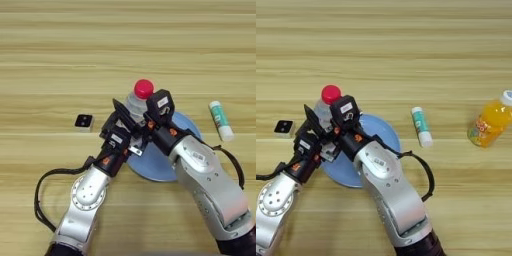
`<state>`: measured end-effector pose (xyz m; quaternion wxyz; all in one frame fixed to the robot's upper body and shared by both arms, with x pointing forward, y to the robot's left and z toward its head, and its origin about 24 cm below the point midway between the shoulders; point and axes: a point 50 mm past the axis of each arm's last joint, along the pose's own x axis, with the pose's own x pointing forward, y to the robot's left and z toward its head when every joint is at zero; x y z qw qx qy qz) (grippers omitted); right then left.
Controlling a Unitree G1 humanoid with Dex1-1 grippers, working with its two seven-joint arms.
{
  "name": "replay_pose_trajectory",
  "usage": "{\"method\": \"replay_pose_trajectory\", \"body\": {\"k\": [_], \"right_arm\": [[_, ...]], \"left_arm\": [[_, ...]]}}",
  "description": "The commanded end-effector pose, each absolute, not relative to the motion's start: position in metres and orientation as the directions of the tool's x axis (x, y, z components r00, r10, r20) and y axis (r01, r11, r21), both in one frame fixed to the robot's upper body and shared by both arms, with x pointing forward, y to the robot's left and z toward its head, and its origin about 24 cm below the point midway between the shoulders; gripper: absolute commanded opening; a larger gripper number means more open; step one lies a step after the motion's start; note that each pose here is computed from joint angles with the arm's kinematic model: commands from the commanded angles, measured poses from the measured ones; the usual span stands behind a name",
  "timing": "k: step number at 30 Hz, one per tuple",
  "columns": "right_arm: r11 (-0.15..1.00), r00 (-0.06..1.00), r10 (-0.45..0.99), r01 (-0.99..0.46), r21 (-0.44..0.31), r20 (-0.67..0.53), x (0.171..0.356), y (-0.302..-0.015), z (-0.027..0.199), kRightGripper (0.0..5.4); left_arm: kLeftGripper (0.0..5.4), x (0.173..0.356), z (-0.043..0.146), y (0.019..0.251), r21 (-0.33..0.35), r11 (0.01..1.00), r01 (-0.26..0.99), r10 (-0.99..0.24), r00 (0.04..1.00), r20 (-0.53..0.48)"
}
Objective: Move the objects on the table
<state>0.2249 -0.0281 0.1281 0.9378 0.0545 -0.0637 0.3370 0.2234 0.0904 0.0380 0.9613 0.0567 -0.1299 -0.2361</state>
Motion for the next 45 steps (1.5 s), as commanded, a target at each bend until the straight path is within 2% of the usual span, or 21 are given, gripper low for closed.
{"method": "replay_pose_trajectory", "body": {"k": [1,6,15,16,18,20,31,34,45], "right_arm": [[0.766,0.764,0.619,-0.638,0.072,0.184,0.225,-0.028,0.134,3.10],[0.781,0.779,0.603,-0.620,0.069,0.169,0.229,-0.030,0.130,3.10],[0.796,0.794,0.586,-0.601,0.065,0.164,0.232,-0.033,0.128,3.10],[0.799,0.796,0.583,-0.598,0.064,0.164,0.232,-0.033,0.128,3.39],[0.801,0.798,0.580,-0.596,0.063,0.164,0.232,-0.033,0.127,3.55],[0.801,0.797,0.581,-0.596,0.059,0.165,0.232,-0.033,0.127,3.93],[0.786,0.772,0.590,-0.616,0.047,0.237,0.228,-0.037,0.137,5.22],[0.791,0.776,0.584,-0.610,0.045,0.240,0.229,-0.039,0.138,5.40],[0.853,0.827,0.485,-0.519,0.056,0.286,0.238,-0.065,0.148,5.40]], "left_arm": [[3.61,0.228,0.041,0.095,0.164,0.894,0.417,-0.446,0.863,0.236],[3.41,0.227,0.041,0.095,0.163,0.893,0.419,-0.448,0.862,0.238],[3.38,0.227,0.042,0.097,0.157,0.894,0.419,-0.446,0.861,0.243],[3.38,0.227,0.042,0.097,0.157,0.895,0.419,-0.446,0.862,0.243],[3.38,0.227,0.042,0.097,0.156,0.895,0.418,-0.445,0.862,0.243],[3.31,0.227,0.042,0.097,0.155,0.895,0.418,-0.445,0.862,0.242],[3.18,0.229,0.042,0.100,0.150,0.902,0.405,-0.431,0.870,0.240],[3.16,0.229,0.042,0.100,0.149,0.904,0.400,-0.426,0.872,0.241],[3.16,0.237,0.043,0.123,0.126,0.952,0.278,-0.301,0.924,0.235]]}}
